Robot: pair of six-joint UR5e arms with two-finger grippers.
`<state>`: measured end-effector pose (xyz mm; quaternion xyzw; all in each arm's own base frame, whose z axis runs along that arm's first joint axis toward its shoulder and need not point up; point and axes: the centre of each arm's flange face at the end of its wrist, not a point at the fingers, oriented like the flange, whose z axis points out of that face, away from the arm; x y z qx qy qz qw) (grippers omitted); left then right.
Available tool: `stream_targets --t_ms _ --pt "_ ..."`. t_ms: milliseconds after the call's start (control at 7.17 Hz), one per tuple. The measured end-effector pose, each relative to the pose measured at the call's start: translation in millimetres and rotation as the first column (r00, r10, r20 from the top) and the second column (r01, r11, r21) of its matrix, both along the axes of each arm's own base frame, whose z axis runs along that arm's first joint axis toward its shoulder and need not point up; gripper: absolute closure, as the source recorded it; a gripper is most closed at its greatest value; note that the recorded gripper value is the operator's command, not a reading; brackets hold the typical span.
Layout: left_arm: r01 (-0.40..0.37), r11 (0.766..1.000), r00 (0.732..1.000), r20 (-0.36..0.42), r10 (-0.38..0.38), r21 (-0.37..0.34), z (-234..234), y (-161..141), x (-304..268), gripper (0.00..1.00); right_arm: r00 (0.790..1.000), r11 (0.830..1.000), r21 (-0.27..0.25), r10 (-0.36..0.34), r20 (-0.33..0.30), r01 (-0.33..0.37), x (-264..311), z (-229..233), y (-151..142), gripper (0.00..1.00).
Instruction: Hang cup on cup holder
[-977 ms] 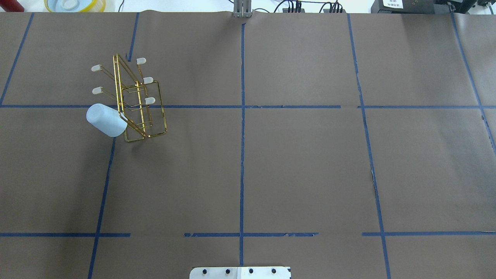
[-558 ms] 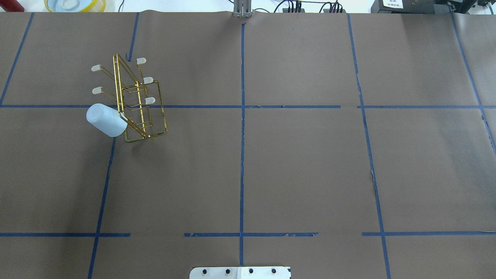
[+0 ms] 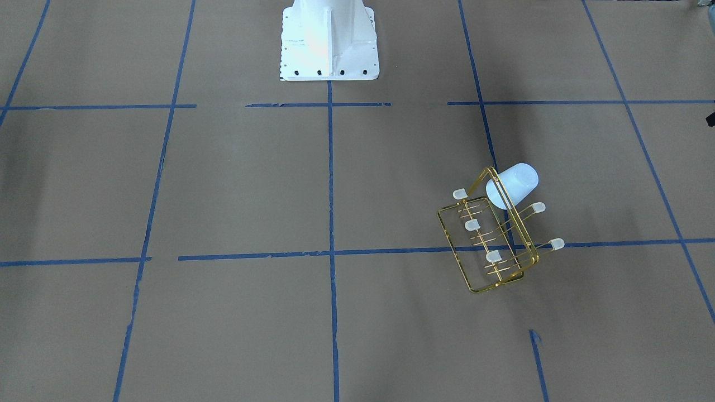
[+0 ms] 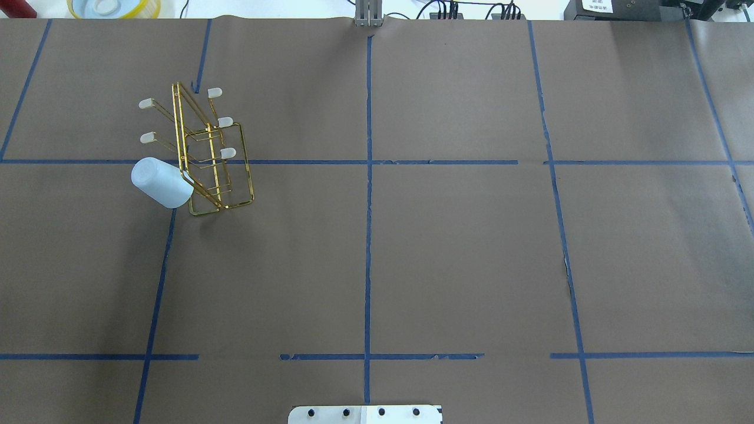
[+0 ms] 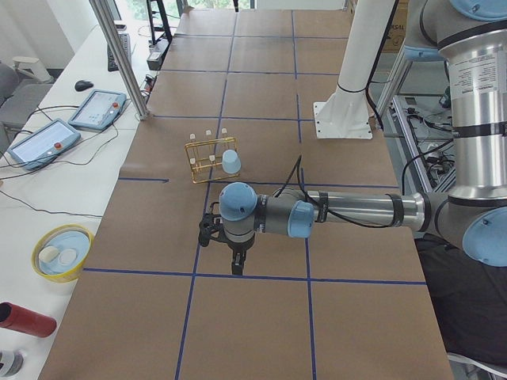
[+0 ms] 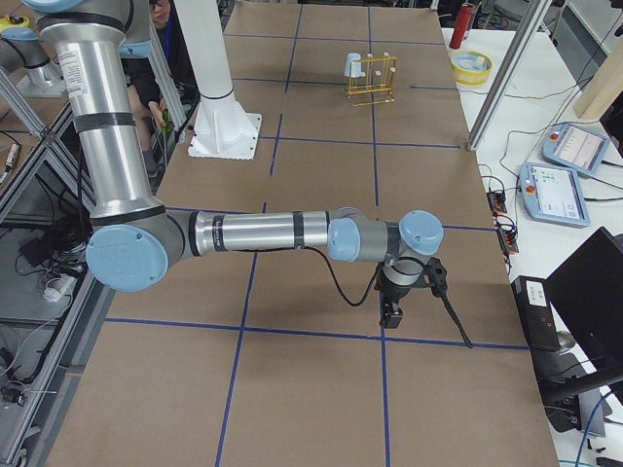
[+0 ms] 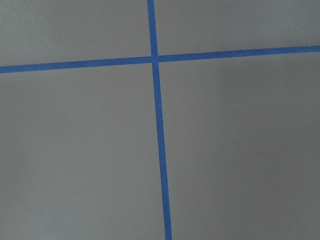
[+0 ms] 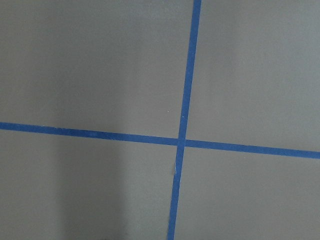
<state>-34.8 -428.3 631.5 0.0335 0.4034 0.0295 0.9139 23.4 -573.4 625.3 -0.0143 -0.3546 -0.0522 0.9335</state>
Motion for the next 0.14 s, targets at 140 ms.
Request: stream_targets --t_ms 140 --pt "0.000 1.000 1.000 0.001 0.000 0.001 -0.1 -0.1 -0.3 0.00 1.000 1.000 0.000 0.000 0.000 0.000 0.0 0.0 0.0 0.00"
